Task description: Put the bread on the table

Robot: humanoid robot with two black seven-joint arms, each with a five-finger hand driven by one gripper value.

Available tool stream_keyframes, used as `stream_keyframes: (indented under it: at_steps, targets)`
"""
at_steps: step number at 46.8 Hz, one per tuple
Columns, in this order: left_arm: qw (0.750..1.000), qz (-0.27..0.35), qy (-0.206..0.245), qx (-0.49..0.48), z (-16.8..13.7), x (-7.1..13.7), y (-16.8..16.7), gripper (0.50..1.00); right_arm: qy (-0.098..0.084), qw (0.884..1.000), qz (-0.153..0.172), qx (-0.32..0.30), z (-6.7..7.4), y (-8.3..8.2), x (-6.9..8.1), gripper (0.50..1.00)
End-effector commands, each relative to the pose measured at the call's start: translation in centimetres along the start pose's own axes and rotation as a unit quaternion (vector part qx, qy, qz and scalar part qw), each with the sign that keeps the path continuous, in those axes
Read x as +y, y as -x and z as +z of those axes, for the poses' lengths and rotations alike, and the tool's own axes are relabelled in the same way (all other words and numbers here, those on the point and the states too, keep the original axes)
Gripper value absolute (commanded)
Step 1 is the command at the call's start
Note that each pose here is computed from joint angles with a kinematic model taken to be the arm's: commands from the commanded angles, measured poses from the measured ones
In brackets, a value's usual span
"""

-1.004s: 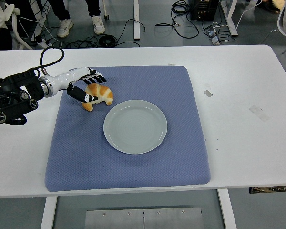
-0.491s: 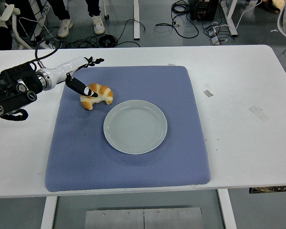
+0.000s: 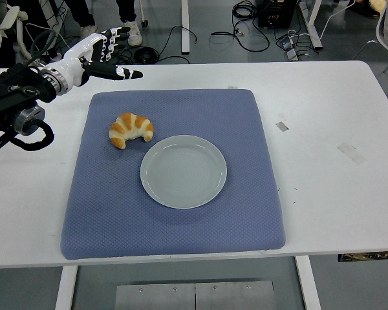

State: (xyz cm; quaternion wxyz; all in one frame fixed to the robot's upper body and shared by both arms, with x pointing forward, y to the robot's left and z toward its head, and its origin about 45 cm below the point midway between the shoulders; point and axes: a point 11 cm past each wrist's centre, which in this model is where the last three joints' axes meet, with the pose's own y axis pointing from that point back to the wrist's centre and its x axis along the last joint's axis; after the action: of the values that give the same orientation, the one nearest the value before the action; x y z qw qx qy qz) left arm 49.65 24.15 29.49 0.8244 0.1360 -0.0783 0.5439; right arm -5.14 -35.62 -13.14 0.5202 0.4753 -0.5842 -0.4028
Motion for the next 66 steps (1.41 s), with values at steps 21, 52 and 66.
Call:
stream_keyframes:
  at_steps: [21, 52, 66]
  targets:
    - [0.987, 0.06, 0.033, 0.144, -2.1, 1.5, -2.3, 0.981, -0.001, 1.0, -0.001, -0.001, -0.1, 0.0, 0.0, 1.0]
    - [0.931, 0.108, 0.089, 0.337, -4.2, 2.8, -4.4, 0.983, -0.002, 1.0, 0.002, -0.004, -0.4, 0.0, -0.1, 1.0]
    - [0.915, 0.102, 0.078, 0.383, -8.5, 2.6, -4.6, 0.981, -0.002, 1.0, 0.001, -0.005, -0.5, 0.0, -0.1, 1.0]
